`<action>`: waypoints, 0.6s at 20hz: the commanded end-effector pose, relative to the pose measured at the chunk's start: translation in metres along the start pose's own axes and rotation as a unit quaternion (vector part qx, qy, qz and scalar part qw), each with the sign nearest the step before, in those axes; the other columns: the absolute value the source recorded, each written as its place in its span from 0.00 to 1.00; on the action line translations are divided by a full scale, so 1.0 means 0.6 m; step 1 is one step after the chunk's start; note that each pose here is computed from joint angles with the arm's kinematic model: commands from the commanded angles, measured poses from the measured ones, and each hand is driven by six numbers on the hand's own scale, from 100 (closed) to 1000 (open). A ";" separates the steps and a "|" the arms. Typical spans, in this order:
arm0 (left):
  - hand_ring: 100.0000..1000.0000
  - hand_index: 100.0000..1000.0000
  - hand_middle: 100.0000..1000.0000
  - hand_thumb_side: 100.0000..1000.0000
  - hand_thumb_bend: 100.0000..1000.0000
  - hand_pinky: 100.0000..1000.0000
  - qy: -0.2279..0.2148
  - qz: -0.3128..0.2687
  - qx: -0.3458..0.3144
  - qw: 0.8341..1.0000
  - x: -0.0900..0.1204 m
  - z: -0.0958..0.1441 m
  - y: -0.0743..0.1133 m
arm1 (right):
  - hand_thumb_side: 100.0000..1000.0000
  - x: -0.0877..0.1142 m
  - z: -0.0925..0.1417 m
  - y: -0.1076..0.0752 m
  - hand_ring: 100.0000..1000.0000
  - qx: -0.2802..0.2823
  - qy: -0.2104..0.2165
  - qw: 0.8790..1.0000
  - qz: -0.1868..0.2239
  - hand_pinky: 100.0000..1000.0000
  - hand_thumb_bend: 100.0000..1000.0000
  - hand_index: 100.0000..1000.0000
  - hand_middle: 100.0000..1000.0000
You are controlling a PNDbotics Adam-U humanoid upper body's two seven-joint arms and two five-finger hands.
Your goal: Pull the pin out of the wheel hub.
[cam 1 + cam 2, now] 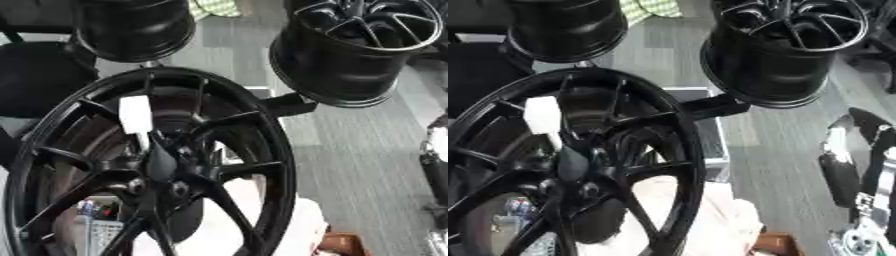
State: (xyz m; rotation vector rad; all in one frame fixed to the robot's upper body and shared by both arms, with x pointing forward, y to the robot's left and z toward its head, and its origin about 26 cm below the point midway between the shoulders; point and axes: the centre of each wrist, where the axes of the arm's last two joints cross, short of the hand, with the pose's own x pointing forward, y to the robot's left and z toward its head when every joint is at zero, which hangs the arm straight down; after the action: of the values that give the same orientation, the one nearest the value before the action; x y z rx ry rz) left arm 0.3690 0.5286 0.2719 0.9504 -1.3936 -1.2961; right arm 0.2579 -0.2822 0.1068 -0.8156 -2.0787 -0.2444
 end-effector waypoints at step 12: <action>0.75 0.78 0.70 0.20 0.00 0.77 -0.194 0.028 0.067 0.978 0.112 -0.006 0.095 | 0.40 0.005 -0.007 -0.012 0.76 0.005 -0.022 1.000 0.010 0.85 0.00 0.68 0.55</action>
State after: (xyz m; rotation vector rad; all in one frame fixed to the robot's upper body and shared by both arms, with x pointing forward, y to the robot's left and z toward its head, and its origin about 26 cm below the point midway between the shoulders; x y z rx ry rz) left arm 0.3718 0.4774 0.3088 0.7533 -1.7476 -1.3655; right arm 0.2563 -0.2840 0.1052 -0.8205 -2.0792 -0.2328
